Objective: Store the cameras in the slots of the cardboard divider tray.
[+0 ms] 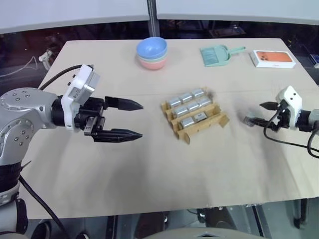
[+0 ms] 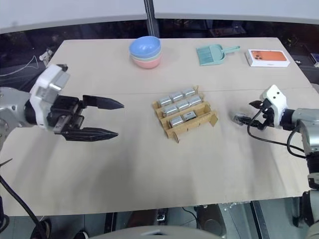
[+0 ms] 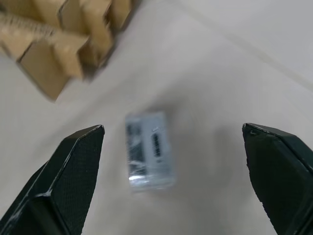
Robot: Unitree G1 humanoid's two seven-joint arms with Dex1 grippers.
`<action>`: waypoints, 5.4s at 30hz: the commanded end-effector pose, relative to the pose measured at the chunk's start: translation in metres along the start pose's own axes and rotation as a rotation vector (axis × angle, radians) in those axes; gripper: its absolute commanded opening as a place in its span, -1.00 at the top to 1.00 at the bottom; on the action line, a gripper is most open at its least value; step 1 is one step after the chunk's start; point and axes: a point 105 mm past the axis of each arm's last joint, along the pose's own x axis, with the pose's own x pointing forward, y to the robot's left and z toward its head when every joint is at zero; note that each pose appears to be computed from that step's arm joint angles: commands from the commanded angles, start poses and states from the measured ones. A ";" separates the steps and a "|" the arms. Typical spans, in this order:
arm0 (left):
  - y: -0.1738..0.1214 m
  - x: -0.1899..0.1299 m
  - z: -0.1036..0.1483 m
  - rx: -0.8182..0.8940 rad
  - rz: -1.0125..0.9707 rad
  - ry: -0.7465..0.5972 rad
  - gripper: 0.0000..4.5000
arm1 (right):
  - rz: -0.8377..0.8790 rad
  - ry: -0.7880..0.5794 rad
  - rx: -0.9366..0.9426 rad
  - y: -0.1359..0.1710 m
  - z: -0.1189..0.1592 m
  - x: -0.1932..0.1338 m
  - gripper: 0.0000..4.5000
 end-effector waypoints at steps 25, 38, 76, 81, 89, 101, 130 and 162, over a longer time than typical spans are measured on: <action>-0.007 0.001 0.005 0.033 0.028 -0.002 -1.00 | 0.032 0.294 -0.067 -0.003 0.033 0.002 -0.99; -0.006 0.003 0.004 0.031 0.038 0.000 -1.00 | 0.043 0.317 -0.098 -0.008 0.037 0.003 0.42; -0.004 -0.001 0.002 0.032 0.048 0.009 -1.00 | 0.080 0.338 -0.107 -0.004 0.028 0.003 -0.90; -0.005 -0.001 0.002 0.033 0.048 0.008 -1.00 | 0.071 0.349 -0.104 -0.006 0.025 0.004 -0.90; -0.005 -0.002 0.002 0.030 0.051 0.012 -1.00 | 0.027 0.375 -0.113 -0.012 0.016 0.008 -0.90; -0.005 -0.002 0.001 0.028 0.052 0.014 -1.00 | -0.025 0.390 -0.104 -0.029 0.008 0.011 -0.90; 0.007 0.022 0.006 -0.100 0.050 -0.160 -1.00 | 0.110 -0.007 -0.353 0.020 0.096 0.035 0.20; 0.019 0.005 -0.017 -0.118 0.104 0.041 -1.00 | 0.301 -0.064 -0.592 0.101 0.138 0.093 -0.95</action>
